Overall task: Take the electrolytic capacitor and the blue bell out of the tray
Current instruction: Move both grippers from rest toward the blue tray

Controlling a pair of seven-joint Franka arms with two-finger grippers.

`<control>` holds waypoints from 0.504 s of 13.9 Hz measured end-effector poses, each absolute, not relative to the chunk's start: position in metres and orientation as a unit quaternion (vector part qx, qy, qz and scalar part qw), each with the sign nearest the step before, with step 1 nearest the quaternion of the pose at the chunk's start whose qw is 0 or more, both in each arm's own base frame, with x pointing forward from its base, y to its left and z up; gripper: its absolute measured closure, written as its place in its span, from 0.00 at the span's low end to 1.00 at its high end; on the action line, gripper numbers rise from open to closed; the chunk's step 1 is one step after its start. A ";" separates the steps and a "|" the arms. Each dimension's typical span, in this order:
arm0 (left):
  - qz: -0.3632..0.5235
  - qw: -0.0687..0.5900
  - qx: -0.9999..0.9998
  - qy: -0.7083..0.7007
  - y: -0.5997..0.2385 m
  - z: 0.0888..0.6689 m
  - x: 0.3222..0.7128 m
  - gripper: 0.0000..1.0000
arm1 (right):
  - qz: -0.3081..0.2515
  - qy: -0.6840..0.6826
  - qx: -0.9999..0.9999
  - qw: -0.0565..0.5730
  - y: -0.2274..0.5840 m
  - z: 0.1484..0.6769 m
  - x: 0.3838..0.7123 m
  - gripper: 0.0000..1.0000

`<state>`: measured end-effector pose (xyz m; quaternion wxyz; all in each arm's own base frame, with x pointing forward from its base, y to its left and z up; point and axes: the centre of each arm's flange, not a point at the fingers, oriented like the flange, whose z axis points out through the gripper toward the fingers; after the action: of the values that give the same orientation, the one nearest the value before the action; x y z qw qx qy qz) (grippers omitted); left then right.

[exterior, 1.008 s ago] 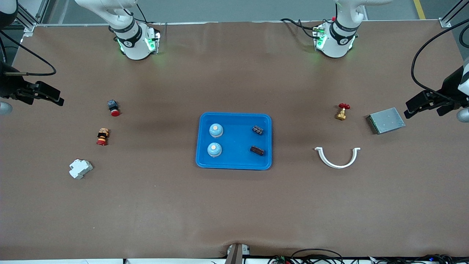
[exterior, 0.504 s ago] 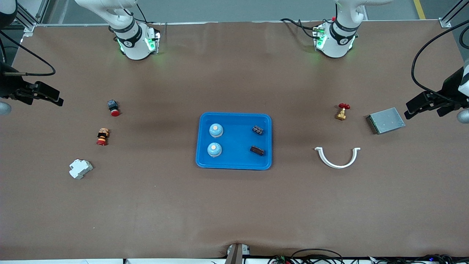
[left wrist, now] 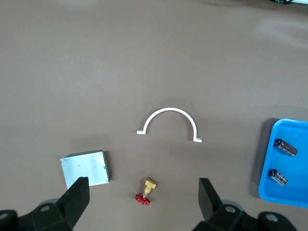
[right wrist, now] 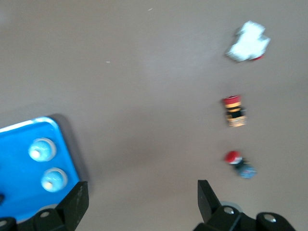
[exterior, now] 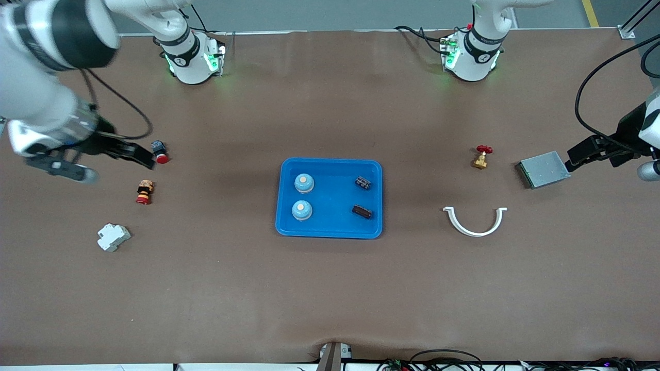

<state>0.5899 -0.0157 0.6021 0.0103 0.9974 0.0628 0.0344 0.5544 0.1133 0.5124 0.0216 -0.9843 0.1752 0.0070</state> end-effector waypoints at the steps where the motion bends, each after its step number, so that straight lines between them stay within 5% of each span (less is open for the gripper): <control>1: 0.032 0.010 0.997 0.071 -0.017 0.600 0.591 0.00 | 0.001 0.190 -0.981 0.024 0.138 0.493 0.549 0.00; 7: -0.070 -0.001 0.993 0.095 -0.025 0.582 0.569 0.00 | 0.008 0.262 -0.965 0.021 0.252 0.414 0.521 0.00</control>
<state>0.5693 -0.0252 0.5816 -0.0012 0.9930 0.0950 -0.0696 0.5210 0.2524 0.4144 0.0209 -0.9648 0.2622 0.0082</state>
